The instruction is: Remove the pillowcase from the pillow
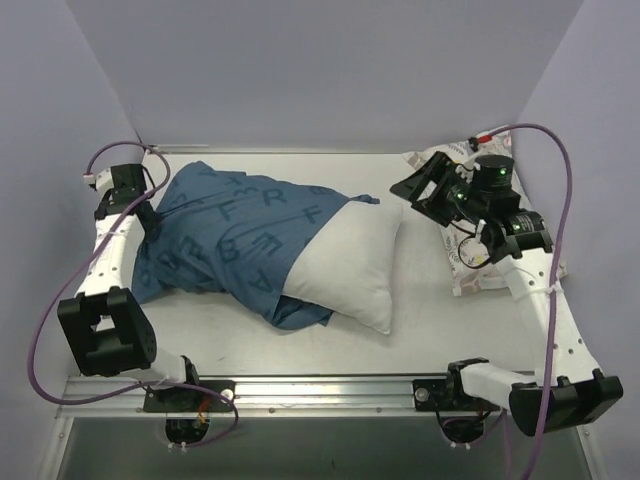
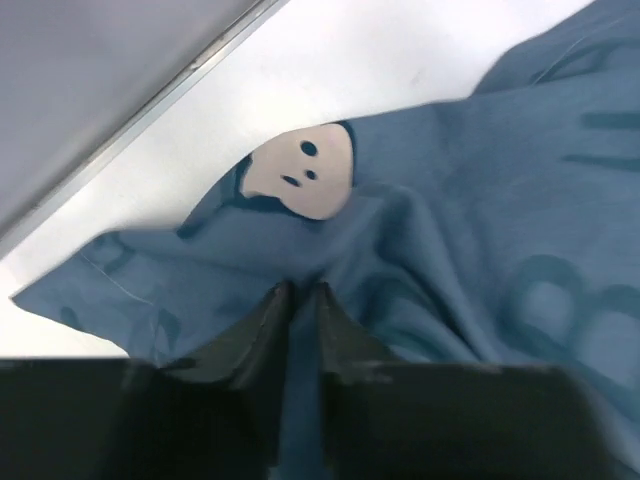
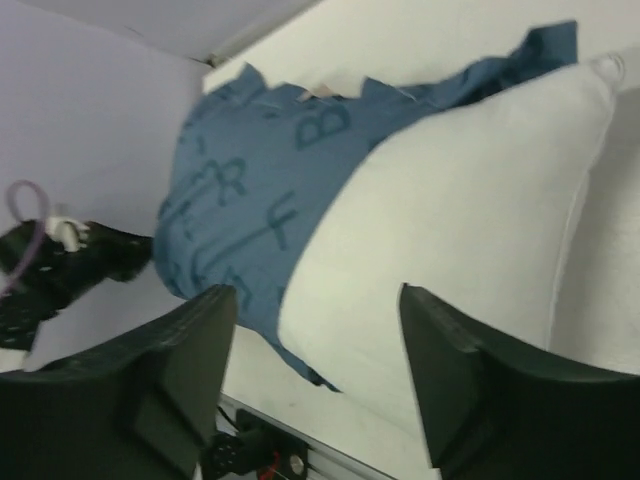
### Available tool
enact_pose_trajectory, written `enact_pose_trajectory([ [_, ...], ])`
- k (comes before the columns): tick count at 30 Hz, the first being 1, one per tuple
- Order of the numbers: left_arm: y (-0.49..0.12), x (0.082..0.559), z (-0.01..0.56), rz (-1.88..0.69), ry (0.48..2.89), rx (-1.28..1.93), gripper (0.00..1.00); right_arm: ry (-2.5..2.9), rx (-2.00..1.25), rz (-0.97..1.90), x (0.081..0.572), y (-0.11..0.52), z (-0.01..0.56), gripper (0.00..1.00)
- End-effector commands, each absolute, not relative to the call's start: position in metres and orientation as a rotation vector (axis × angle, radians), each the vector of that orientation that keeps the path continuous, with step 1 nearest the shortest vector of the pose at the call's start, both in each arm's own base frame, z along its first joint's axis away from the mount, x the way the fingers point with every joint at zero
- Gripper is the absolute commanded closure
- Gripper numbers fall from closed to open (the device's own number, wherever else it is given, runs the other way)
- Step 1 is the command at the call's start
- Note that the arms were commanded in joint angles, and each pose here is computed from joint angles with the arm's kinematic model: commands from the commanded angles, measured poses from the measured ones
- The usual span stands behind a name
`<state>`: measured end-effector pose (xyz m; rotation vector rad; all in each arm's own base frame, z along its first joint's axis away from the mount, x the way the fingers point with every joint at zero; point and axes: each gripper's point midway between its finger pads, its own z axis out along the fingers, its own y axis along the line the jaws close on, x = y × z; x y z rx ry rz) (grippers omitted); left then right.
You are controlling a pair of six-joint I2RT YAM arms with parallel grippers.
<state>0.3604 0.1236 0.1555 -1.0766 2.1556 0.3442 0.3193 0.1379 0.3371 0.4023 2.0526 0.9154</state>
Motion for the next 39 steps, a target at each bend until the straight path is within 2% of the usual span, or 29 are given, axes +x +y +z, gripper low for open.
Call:
enact_pose_trajectory([
  [1, 0.116, 0.38, 0.228, 0.241, 2.005, -0.906, 0.71, 2.099, 0.243, 0.718, 0.326, 0.133, 0.312, 0.26],
  [2, 0.114, 0.379, 0.239, 0.255, 1.988, -0.883, 0.56, 2.149, 0.22, 0.72, 0.331, 0.139, 0.297, 0.18],
  [3, 0.105, 0.38, 0.248, 0.248, 1.98, -0.843, 0.31, 2.18, 0.16, 0.711, 0.33, 0.148, 0.288, 0.15],
  [6, 0.078, 0.388, 0.284, 0.165, 1.96, -0.68, 0.15, 2.257, 0.096, 0.686, 0.335, 0.162, 0.262, 0.06],
  [9, 0.038, 0.398, 0.307, 0.077, 1.97, -0.526, 0.1, 2.333, 0.015, 0.664, 0.336, 0.184, 0.236, 0.04],
  [11, -0.013, 0.409, 0.318, -0.03, 1.986, -0.378, 0.09, 2.401, -0.043, 0.627, 0.335, 0.203, 0.211, 0.03],
  [15, -0.082, 0.43, 0.314, -0.125, 2.021, -0.197, 0.08, 2.482, -0.088, 0.594, 0.346, 0.237, 0.156, 0.02],
  [16, -0.099, 0.439, 0.3, -0.14, 2.059, -0.146, 0.07, 2.538, -0.09, 0.561, 0.348, 0.241, 0.128, 0.04],
  [18, -0.133, 0.448, 0.3, -0.186, 2.064, -0.062, 0.07, 2.586, -0.097, 0.558, 0.339, 0.249, 0.084, 0.41],
  [19, -0.143, 0.457, 0.28, -0.169, 2.106, -0.014, 0.07, 2.6, -0.07, 0.551, 0.334, 0.248, 0.065, 0.73],
  [20, -0.156, 0.458, 0.272, -0.167, 2.13, 0.029, 0.07, 2.606, -0.022, 0.558, 0.326, 0.251, 0.051, 1.0],
  [21, -0.161, 0.461, 0.264, -0.153, 2.157, 0.05, 0.07, 2.56, 0.005, 0.571, 0.33, 0.254, 0.041, 1.0],
  [22, -0.166, 0.47, 0.254, -0.136, 2.181, 0.074, 0.07, 2.613, 0.013, 0.534, 0.31, 0.245, 0.013, 1.0],
  [25, -0.176, 0.472, 0.235, -0.129, 2.225, 0.132, 0.06, 2.64, 0.029, 0.441, 0.287, 0.241, -0.025, 1.0],
  [28, -0.191, 0.472, 0.228, -0.187, 2.24, 0.191, 0.05, 2.652, 0.055, 0.427, 0.279, 0.246, -0.044, 1.0],
  [32, -0.212, 0.468, 0.228, -0.266, 2.229, 0.3, 0.05, 2.659, 0.051, 0.411, 0.278, 0.253, -0.054, 1.0],
  [35, -0.214, 0.466, 0.224, -0.214, 2.239, 0.341, 0.06, 2.661, 0.069, 0.406, 0.278, 0.253, -0.056, 1.0],
  [39, -0.206, 0.473, 0.203, -0.117, 2.286, 0.336, 0.17, 2.652, 0.076, 0.398, 0.278, 0.251, -0.049, 1.0],
])
